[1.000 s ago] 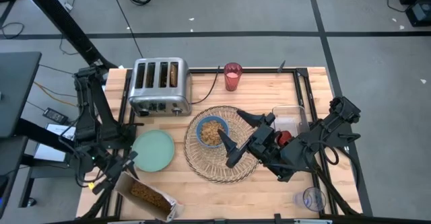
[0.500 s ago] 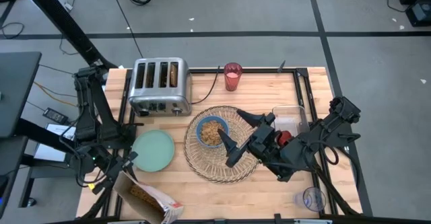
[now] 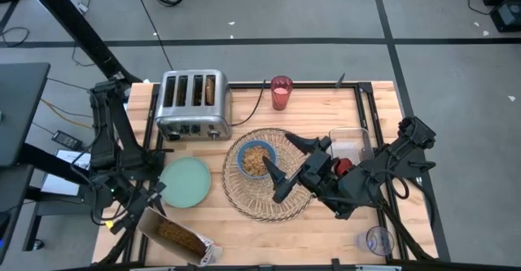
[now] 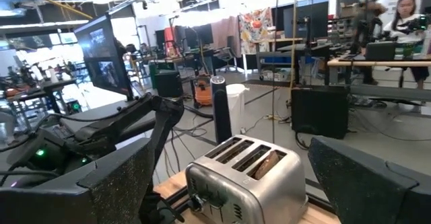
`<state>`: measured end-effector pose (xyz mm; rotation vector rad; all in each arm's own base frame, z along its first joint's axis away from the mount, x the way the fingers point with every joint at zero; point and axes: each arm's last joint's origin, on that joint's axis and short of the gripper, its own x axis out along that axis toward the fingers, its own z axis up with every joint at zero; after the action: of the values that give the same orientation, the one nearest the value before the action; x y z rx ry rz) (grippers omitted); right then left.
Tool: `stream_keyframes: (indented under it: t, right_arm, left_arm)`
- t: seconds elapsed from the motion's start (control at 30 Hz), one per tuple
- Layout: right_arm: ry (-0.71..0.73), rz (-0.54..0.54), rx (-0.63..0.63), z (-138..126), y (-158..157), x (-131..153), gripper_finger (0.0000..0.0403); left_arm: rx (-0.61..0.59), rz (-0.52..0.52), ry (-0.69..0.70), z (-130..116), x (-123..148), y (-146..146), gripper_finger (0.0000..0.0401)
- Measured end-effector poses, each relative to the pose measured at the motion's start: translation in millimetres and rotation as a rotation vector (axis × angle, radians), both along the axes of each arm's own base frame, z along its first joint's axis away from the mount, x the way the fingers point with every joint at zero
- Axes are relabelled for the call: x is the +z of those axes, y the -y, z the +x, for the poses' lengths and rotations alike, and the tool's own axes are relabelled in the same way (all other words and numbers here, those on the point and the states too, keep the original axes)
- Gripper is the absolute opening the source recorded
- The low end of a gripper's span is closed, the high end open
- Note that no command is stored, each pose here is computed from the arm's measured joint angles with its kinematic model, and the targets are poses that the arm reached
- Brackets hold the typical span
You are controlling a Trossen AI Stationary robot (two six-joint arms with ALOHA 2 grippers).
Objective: Arrange a breakfast setting
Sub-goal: Pour the cereal into the bowl
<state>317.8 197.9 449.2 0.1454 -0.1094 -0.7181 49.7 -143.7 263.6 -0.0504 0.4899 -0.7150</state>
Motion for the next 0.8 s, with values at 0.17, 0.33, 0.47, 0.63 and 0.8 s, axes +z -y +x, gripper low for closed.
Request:
stream_keyframes:
  t: [0.17,0.33,0.47,0.63,0.8]
  right_arm:
    - [-0.004,-0.017,0.034,8.1,1.6,-4.6,0.0395]
    - [-0.028,-0.041,0.07,21.3,1.4,-16.2,0.0395]
    - [-0.029,-0.048,0.119,34.4,1.8,-26.7,0.0395]
    - [-0.052,-0.057,0.19,61.4,-4.8,-56.7,0.0395]
    - [-0.086,-0.057,0.244,88.4,-13.2,-95.3,0.0384]
  left_arm:
    - [0.025,0.034,0.059,0.9,9.3,-2.0,0.0278]
    - [0.033,0.046,0.055,0.7,12.5,-3.5,0.0277]
    - [0.037,0.054,0.039,0.1,16.0,-5.3,0.0277]
    - [0.037,0.049,0.036,-0.2,21.0,-6.4,0.0277]
    - [0.034,0.054,0.025,-0.4,20.2,-6.5,0.0276]
